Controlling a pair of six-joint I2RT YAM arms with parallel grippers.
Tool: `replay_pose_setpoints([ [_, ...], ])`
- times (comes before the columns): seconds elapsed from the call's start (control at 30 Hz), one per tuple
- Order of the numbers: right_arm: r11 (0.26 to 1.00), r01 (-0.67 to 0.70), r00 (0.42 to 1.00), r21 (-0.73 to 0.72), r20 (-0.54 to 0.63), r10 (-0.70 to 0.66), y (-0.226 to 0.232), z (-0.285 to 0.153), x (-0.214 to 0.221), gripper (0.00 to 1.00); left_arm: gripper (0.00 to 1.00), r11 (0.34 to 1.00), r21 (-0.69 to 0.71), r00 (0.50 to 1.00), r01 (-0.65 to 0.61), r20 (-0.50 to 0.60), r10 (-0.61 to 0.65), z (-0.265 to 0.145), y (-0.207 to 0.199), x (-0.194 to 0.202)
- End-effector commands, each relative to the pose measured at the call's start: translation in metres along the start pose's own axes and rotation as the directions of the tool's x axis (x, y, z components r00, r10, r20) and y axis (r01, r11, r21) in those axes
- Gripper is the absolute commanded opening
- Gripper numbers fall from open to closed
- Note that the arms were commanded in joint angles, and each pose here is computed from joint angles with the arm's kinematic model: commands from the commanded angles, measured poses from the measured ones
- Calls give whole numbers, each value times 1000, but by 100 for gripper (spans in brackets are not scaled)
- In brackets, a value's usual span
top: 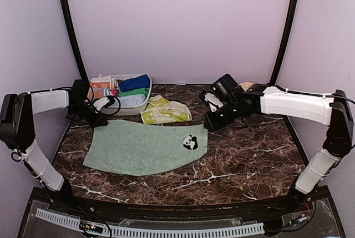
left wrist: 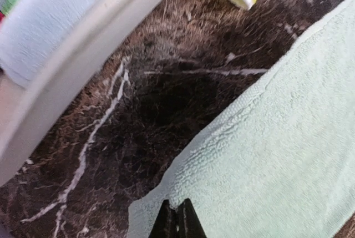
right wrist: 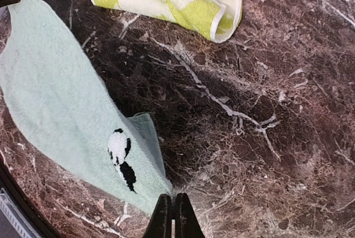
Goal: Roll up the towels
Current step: Pick up the towel from the center of the board, then flatten out the towel at the center of the board.
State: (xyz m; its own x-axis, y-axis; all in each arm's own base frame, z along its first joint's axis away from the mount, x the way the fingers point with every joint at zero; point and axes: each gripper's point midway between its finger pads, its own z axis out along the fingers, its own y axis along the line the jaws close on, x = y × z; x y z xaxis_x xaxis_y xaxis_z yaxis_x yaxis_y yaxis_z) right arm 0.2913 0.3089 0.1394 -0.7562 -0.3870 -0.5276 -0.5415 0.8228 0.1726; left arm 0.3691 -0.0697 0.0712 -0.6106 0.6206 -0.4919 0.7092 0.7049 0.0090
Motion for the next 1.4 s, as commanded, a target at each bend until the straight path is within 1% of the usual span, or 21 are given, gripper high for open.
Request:
replay_pose_setpoints([
  [0.0,1000,9,993,-21,122,-6,7,-53,-21,0,0,1000,2,995,-12,102,12,-68,-25,-22],
  [0.17,998,-14,987,-55,157,23,16,-95,-7,0,0,998,5,982,-68,177,66,-130,-63,-25],
  [0.27,998,-28,984,-60,173,38,22,-122,7,0,0,992,19,965,-126,233,118,-171,-95,-24],
  [0.43,994,-76,974,-83,207,92,28,-168,30,0,0,983,17,937,-181,307,167,-228,-137,-20],
  [0.53,989,-102,974,-105,194,121,32,-184,45,0,0,980,22,928,-198,327,180,-250,-157,-14],
  [0.6,988,-112,976,-103,178,129,33,-189,53,0,0,979,35,931,-202,317,181,-254,-164,-7],
  [0.67,990,-119,977,-71,167,130,28,-188,57,0,0,980,40,940,-195,293,175,-247,-164,0],
  [0.77,994,-106,983,22,156,101,15,-171,57,0,0,985,2,954,-173,250,168,-220,-142,4],
  [0.87,989,-91,992,117,99,80,-9,-133,56,0,0,990,-57,973,-130,186,138,-176,-105,6],
  [0.93,981,-108,993,164,65,99,-34,-99,55,0,0,992,-83,983,-98,147,110,-141,-78,7],
  [1.07,979,-90,995,181,64,79,-56,-49,27,0,0,975,-210,991,-79,90,100,-90,-21,3],
  [1.13,977,-72,997,199,16,70,-67,-17,22,0,0,974,-216,994,-75,66,91,-69,-6,2],
  [1.17,978,-63,998,198,12,62,-68,-6,11,0,0,976,-204,995,-73,56,86,-59,-3,2],
  [1.2,978,-56,998,200,-11,59,-72,9,9,0,11,981,-182,996,-69,39,78,-47,-1,5],
  [1.23,979,-51,998,199,-24,57,-75,20,6,0,30,982,-174,997,-70,19,75,-36,2,8],
  [1.27,979,-49,998,197,-36,58,-77,31,4,0,44,982,-177,997,-71,2,72,-27,6,11],
  [1.37,978,-53,997,203,-46,64,-83,53,-4,0,56,971,-224,997,-81,-16,79,-12,22,12],
])
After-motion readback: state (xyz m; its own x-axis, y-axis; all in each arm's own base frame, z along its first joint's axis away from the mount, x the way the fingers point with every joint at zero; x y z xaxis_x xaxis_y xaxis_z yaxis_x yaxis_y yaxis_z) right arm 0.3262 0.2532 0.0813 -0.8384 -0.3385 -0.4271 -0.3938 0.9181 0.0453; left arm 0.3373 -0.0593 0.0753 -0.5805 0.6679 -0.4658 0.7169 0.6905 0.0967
